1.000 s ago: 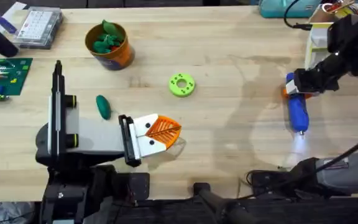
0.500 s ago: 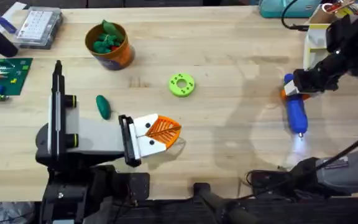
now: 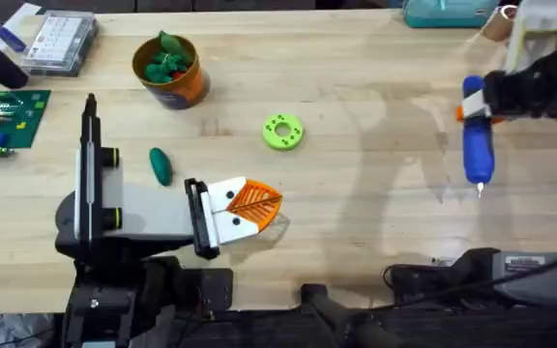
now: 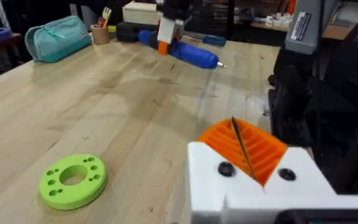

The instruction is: Pick up the gripper from the table and insert it into the empty holder that is missing its gripper. Then pick up a screw, insert it into the mounting hole, and use the screwdriver to tighten it. Finally, clean up the table by picking up the vegetable and placing it into the bucket.

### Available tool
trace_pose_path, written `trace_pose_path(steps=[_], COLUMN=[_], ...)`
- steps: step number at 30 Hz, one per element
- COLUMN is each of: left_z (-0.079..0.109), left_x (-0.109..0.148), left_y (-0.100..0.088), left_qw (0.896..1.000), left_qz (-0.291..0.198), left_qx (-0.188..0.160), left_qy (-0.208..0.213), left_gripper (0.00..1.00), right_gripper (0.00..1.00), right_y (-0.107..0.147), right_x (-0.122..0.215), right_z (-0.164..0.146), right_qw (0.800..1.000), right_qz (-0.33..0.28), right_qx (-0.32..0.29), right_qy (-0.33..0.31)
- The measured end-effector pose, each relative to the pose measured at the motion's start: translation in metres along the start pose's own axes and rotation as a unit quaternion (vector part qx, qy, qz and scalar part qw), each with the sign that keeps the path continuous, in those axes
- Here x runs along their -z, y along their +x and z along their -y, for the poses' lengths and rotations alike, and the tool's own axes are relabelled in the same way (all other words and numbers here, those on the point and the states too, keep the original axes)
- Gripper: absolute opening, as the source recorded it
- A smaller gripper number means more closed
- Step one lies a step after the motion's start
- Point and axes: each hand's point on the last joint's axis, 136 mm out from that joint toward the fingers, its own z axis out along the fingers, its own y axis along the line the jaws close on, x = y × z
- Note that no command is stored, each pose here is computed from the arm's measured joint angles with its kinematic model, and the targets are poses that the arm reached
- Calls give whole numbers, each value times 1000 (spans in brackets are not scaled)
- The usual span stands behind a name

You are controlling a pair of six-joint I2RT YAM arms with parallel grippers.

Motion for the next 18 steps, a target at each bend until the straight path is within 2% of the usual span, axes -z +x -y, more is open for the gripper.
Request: trace_pose_path(steps=[10,18], left_z=[0,0], left_x=[0,0], left_y=[0,0], left_qw=[1000,1000], left_qz=[0,0], left_qx=[0,0], left_qy=[0,0], left_gripper=[13,13], right_gripper=[26,26], right_y=[-7,-5], right_x=[73,127], right_z=[-8,-33], right_qw=[995,979], right_qz=[100,202], right_qx=[10,29], right_qy=[13,-20])
